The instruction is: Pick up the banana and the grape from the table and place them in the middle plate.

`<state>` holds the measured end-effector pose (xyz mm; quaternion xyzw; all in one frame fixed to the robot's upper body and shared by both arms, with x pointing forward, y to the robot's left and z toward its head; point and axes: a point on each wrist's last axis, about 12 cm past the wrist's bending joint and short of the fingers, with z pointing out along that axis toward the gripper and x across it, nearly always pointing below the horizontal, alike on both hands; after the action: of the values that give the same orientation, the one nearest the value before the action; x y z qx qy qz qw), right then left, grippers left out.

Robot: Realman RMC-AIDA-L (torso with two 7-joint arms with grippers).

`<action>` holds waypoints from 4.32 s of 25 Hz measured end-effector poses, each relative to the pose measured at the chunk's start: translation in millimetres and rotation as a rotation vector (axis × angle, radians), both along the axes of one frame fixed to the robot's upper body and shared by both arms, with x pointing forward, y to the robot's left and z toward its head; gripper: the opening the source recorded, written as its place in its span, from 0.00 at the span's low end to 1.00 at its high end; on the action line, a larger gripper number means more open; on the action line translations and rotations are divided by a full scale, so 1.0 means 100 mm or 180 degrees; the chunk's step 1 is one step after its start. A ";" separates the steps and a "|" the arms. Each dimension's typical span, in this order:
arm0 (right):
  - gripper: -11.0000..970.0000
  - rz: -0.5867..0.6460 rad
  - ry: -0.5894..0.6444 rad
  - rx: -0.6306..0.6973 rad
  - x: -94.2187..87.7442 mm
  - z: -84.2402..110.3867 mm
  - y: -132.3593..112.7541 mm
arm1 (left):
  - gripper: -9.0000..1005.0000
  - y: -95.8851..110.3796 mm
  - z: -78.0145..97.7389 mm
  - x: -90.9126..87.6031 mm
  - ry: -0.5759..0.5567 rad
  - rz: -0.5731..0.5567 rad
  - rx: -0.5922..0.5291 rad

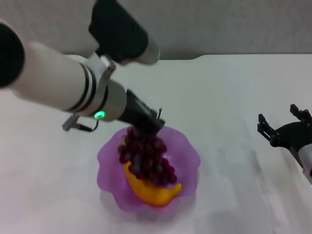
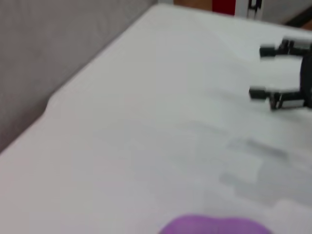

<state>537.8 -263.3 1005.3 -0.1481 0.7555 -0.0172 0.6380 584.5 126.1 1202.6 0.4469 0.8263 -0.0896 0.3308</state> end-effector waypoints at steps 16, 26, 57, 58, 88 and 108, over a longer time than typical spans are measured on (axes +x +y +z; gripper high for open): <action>0.91 -0.0023 0.0006 -0.0007 0.00 -0.01 -0.02 | 0.28 0.04 -0.59 -0.05 0.0025 0.0159 0.0064; 0.91 -0.0034 0.0017 -0.0004 -0.01 -0.01 -0.03 | 0.49 -0.12 -0.54 -0.13 -0.0138 0.0107 -0.0129; 0.91 -0.0021 -0.0005 0.0000 0.00 0.00 -0.02 | 0.88 0.87 -0.90 -0.18 -0.1603 0.1666 -0.1458; 0.91 -0.0020 -0.0005 0.0000 0.00 0.00 -0.02 | 0.88 0.93 -0.95 -0.19 -0.1691 0.1754 -0.1499; 0.91 -0.0238 -0.0296 0.0686 0.10 0.15 -0.27 | 0.88 1.73 -1.61 -0.30 -0.2360 0.2417 -0.2147; 0.91 -0.0209 -0.0984 0.0570 0.24 0.46 -0.41 | 0.88 1.54 -1.38 0.06 -0.2404 0.2167 -0.2264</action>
<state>561.4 -303.8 1051.3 -0.0615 0.6513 0.0069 0.7563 590.7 280.1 1064.3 0.0214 0.6679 -0.0846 0.7391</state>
